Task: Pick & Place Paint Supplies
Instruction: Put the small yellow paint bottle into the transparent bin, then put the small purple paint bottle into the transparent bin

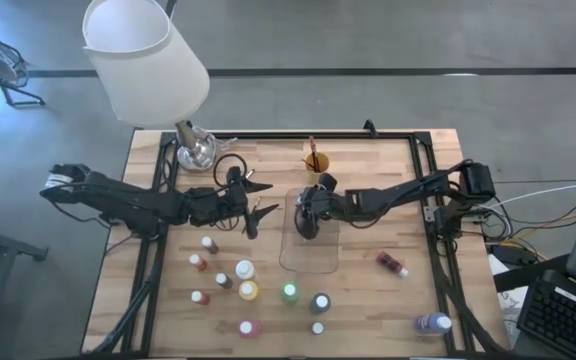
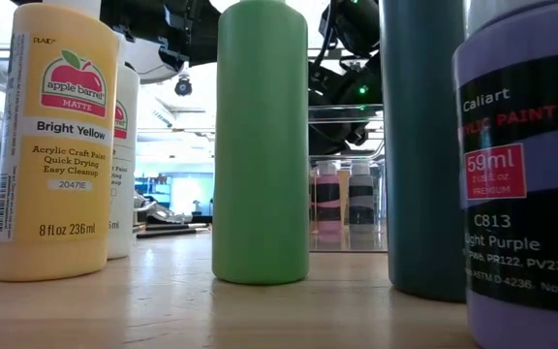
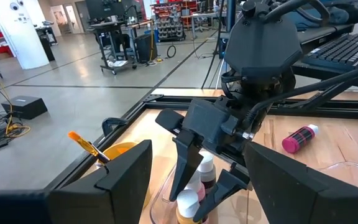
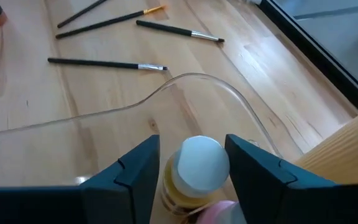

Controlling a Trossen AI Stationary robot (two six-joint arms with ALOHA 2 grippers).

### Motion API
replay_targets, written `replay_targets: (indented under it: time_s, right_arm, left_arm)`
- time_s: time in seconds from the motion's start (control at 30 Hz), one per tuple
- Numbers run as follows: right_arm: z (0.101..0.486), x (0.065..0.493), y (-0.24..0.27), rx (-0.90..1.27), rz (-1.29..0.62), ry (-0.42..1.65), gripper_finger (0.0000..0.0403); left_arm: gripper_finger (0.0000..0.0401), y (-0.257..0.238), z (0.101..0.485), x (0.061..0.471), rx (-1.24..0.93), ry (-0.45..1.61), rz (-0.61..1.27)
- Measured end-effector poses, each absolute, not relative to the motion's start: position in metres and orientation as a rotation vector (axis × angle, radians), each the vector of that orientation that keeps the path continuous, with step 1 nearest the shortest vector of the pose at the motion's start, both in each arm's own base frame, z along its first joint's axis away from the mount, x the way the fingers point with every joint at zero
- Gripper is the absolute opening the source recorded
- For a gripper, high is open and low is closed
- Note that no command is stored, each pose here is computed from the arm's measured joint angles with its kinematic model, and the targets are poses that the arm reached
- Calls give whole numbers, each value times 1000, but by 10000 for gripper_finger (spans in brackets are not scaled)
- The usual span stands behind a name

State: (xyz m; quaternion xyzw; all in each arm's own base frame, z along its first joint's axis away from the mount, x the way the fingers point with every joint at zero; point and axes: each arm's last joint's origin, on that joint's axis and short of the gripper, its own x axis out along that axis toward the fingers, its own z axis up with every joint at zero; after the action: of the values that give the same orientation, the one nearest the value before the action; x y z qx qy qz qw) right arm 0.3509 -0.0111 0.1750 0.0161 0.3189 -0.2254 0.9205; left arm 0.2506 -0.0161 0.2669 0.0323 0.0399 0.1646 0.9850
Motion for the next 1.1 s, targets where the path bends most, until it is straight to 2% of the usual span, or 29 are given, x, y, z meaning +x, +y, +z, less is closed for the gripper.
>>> replay_targets:
  time_s: [0.3, 0.6, 0.9, 1.1]
  right_arm:
    - [208, 359, -9, -58, -431, 736, 170]
    - [265, 354, 2, -134, -402, 1005, 130]
    - [300, 314, 47, -45, -402, 1301, 89]
    - [310, 285, 94, 28, -306, 1358, 60]
  left_arm:
    - [262, -16, 267, 251, 65, 80, 331]
    - [262, -16, 267, 251, 66, 82, 331]
    - [262, -16, 267, 251, 73, 84, 330]
    - [262, -16, 267, 250, 73, 84, 330]
